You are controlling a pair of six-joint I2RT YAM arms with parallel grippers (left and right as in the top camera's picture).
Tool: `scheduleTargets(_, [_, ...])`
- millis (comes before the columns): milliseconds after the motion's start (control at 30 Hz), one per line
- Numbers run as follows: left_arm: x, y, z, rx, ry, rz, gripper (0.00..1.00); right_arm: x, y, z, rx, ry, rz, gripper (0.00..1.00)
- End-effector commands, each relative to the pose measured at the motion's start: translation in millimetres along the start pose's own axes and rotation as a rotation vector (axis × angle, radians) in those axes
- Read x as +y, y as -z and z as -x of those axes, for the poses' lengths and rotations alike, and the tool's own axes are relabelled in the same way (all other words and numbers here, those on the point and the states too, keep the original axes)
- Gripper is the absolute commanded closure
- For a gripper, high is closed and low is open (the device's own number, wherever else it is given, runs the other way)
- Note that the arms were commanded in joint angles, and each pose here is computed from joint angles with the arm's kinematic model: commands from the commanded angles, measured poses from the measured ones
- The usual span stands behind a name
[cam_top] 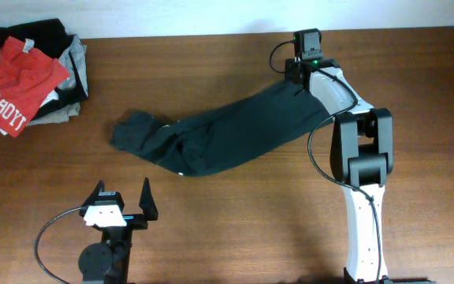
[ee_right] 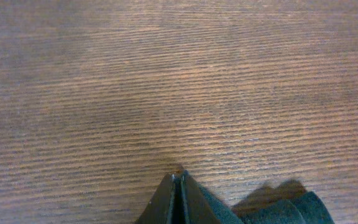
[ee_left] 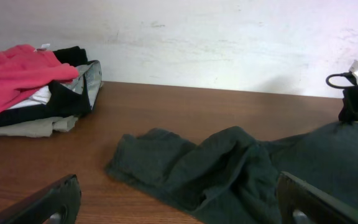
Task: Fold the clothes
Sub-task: 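Drag the dark green t-shirt leftward onto the table center with right gripper, then grasp the shirt's left end with the left gripper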
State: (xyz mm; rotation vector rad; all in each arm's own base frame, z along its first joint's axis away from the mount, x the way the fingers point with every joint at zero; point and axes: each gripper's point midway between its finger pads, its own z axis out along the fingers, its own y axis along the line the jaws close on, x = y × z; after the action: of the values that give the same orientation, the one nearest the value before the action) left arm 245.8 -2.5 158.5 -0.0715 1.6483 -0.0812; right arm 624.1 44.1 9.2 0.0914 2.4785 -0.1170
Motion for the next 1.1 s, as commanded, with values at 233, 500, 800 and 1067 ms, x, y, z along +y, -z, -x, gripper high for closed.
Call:
scheduleTargets(233, [0.8, -0.4, -2.7, 0.003, -0.012, 0.001, 0.01, -42.6, 109.3, 38.2, 0.001, -0.109, -0.177, 0.96])
scheduleTargets(500, [0.8, -0.4, -2.6, 0.003, -0.012, 0.001, 0.01, -75.0, 245.6, 9.5, 0.159, -0.113, -0.233, 0.96])
scheduleTargets(800, [0.8, -0.4, -2.7, 0.003, -0.012, 0.001, 0.01, -71.6, 239.6, -78.2, 0.486, -0.051, -0.219, 0.96])
scheduleTargets(1067, [-49.0, 7.4, 15.7, -0.066, -0.024, -0.288, 0.01, -59.0, 211.3, -117.7, 0.555, -0.177, -0.195, 0.96])
